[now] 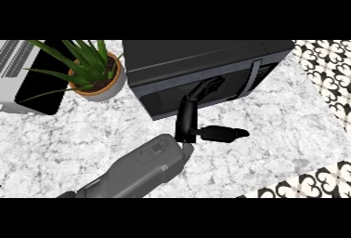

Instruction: Pick up the milk, place it into the microwave and close the microwave

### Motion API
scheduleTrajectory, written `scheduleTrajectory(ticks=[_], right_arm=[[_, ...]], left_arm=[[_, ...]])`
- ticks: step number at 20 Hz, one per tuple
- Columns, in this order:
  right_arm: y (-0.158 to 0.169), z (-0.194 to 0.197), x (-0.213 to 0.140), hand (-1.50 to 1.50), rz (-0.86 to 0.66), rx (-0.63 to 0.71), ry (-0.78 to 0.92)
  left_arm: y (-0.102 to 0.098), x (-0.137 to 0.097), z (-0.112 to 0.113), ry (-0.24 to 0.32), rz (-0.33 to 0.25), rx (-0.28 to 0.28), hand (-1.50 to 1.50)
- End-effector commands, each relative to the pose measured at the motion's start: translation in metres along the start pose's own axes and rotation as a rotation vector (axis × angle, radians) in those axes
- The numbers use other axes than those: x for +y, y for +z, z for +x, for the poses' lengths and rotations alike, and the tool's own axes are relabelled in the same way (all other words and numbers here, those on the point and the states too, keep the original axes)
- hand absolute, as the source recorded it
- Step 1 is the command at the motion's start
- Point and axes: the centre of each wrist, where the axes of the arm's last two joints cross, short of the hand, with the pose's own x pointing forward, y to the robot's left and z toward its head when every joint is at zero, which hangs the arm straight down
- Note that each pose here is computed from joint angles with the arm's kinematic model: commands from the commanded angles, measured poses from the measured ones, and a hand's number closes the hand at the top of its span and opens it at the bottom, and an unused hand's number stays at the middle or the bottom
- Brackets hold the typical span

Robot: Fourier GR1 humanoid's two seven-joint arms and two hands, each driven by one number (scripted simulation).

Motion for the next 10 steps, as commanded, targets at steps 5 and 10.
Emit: scheduleTrajectory(ticks=[5, 10], right_arm=[[0.0, -0.008, -0.01, -1.5, -0.013, 0.018, -0.098], [-0.003, -0.006, -0.022, -1.5, -0.014, 0.031, -0.117]], left_arm=[[-0.025, 0.008, 0.003, -0.012, 0.093, -0.01, -1.5], [-0.025, 0.01, 0.0, -0.006, 0.107, 0.001, -1.5]])
